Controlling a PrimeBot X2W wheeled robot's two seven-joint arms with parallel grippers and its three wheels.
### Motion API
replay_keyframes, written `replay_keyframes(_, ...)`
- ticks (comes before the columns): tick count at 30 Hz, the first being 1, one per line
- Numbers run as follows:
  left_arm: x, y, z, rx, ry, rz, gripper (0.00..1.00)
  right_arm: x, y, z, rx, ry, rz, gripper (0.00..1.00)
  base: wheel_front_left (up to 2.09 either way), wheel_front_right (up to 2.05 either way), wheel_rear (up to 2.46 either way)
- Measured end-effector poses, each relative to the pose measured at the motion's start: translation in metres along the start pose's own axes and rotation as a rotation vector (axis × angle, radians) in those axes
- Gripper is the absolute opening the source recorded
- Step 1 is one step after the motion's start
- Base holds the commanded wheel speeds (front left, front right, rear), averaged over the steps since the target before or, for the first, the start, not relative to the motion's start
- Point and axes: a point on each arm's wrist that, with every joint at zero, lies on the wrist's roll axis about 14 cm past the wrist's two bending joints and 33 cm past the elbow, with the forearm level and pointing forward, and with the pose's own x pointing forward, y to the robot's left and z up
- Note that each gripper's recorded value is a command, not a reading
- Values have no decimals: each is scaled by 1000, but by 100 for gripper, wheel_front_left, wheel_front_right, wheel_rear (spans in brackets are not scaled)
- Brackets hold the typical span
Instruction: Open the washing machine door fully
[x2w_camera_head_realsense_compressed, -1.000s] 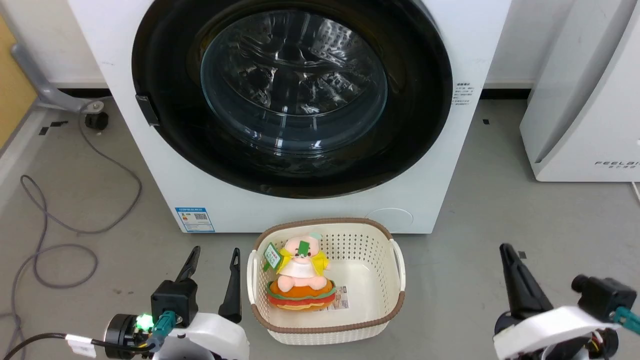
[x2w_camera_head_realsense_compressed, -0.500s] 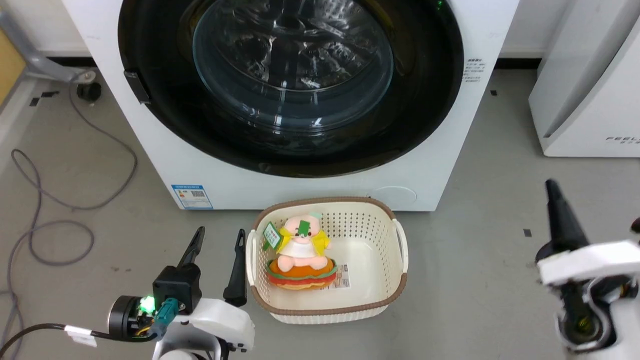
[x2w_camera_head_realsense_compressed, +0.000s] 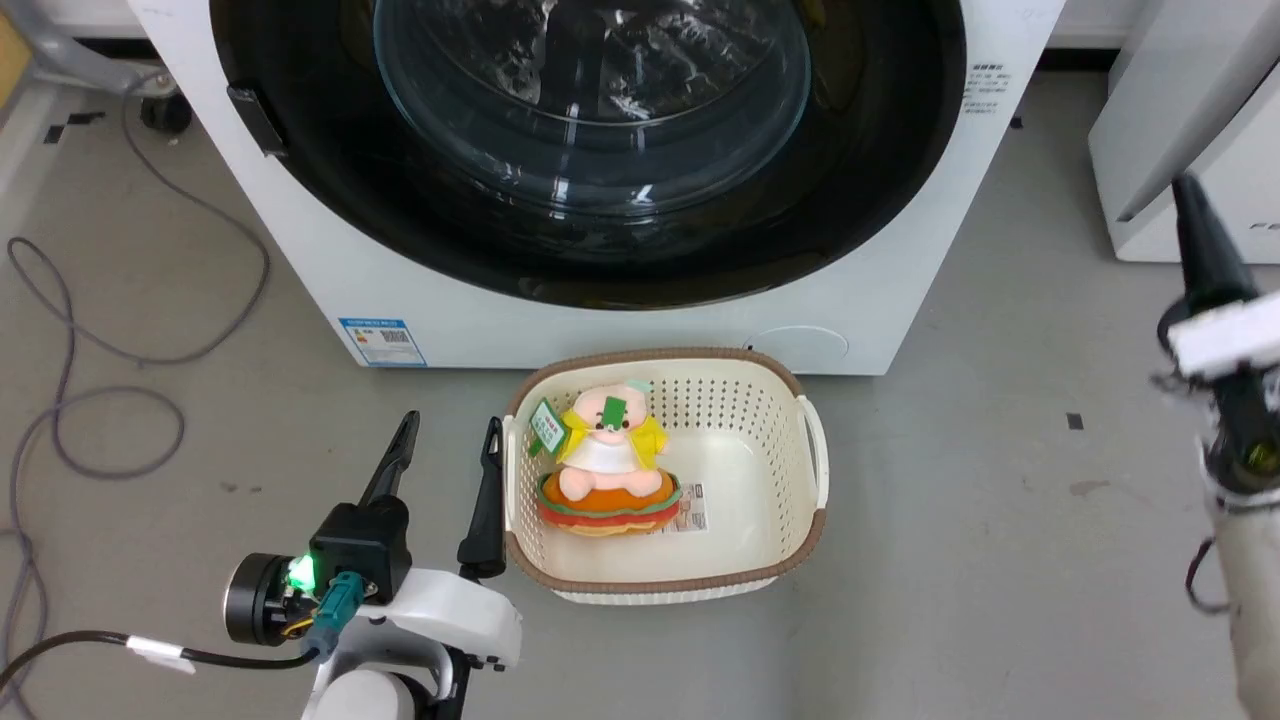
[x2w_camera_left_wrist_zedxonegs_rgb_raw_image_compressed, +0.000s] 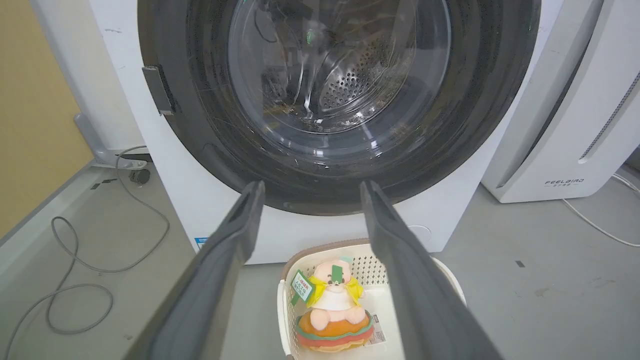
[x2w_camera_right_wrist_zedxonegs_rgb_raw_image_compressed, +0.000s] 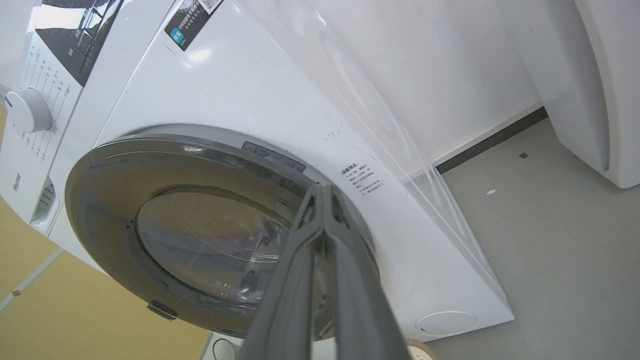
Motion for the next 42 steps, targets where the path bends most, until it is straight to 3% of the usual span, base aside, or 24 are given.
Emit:
replay_keyframes(22, 24, -2, -21, -25, 17, -2, 100, 118, 71, -3, -34, 284, 131, 0, 0, 0, 0)
replay_keyframes(31, 33, -4, -31, -40, 25, -1, 100, 138, 94, -33, -65, 483, 174, 0, 0, 0, 0)
replay_keyframes(42, 38, -8, -44, -60, 45, -8, 100, 156, 99, -49, -20, 590, 173, 0, 0, 0, 0)
